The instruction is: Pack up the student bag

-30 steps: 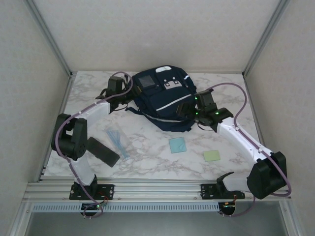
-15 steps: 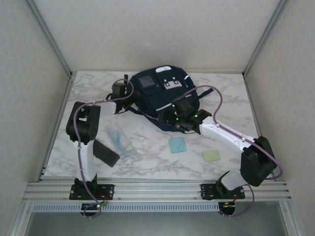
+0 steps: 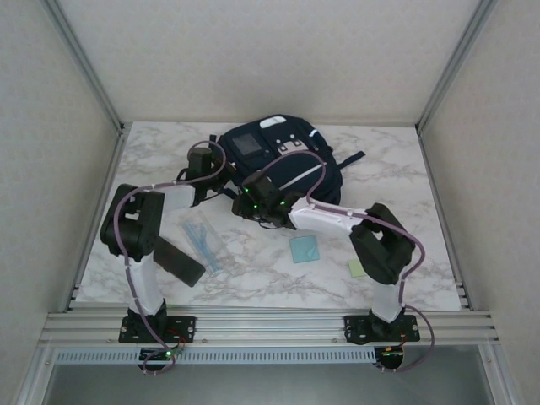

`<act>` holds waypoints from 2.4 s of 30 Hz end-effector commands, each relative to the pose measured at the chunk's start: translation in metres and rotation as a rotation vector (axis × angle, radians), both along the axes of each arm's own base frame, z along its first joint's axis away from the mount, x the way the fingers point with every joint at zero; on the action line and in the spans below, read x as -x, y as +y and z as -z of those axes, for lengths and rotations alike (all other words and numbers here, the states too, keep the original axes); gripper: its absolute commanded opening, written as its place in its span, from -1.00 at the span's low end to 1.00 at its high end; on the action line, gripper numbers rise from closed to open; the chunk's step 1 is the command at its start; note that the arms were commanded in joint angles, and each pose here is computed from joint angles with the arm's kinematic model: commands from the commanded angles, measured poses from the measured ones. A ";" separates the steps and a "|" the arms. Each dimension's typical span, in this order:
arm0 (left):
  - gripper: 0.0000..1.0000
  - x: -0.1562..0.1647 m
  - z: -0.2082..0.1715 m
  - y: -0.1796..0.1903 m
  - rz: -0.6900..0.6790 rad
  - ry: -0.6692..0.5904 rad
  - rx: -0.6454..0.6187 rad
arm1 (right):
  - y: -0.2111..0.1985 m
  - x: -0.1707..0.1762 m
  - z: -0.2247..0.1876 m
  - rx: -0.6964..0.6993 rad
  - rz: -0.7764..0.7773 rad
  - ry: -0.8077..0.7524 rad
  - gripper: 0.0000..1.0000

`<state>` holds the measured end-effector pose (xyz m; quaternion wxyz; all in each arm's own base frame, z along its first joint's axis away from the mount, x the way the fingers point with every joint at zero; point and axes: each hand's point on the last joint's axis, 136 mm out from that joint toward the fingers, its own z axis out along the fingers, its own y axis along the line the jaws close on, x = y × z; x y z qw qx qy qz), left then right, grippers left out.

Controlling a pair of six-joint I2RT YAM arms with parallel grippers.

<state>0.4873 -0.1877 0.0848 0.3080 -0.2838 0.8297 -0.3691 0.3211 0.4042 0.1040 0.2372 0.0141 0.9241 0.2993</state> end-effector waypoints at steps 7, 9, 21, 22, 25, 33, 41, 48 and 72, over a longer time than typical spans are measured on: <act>-1.00 0.024 -0.055 -0.022 0.000 -0.063 0.120 | -0.007 -0.054 0.018 0.111 0.205 -0.181 -0.15; -1.00 0.028 -0.058 -0.025 -0.004 -0.061 0.142 | -0.017 -0.062 0.019 0.173 0.255 -0.220 -0.10; -1.00 0.061 -0.057 -0.044 0.044 -0.008 0.180 | -0.012 -0.099 0.005 0.113 0.353 -0.330 -0.10; -1.00 0.063 -0.055 -0.045 0.047 -0.002 0.181 | -0.013 -0.102 0.005 0.098 0.358 -0.329 -0.14; -1.00 0.067 -0.046 -0.045 0.050 0.019 0.159 | -0.011 -0.109 -0.004 0.043 0.358 -0.341 -0.35; -1.00 0.054 -0.026 -0.026 0.000 0.037 0.103 | -0.024 -0.090 -0.009 0.032 0.256 -0.319 -1.00; -1.00 0.021 -0.027 -0.006 -0.044 0.004 0.085 | -0.057 -0.041 0.025 0.152 0.075 -0.175 -1.00; -1.00 0.000 -0.041 0.002 -0.060 -0.046 0.049 | -0.089 0.004 0.044 0.245 -0.074 0.002 -1.00; 0.07 -0.070 -0.035 0.005 0.025 -0.047 0.041 | -0.149 0.066 0.040 0.280 -0.267 0.283 -1.00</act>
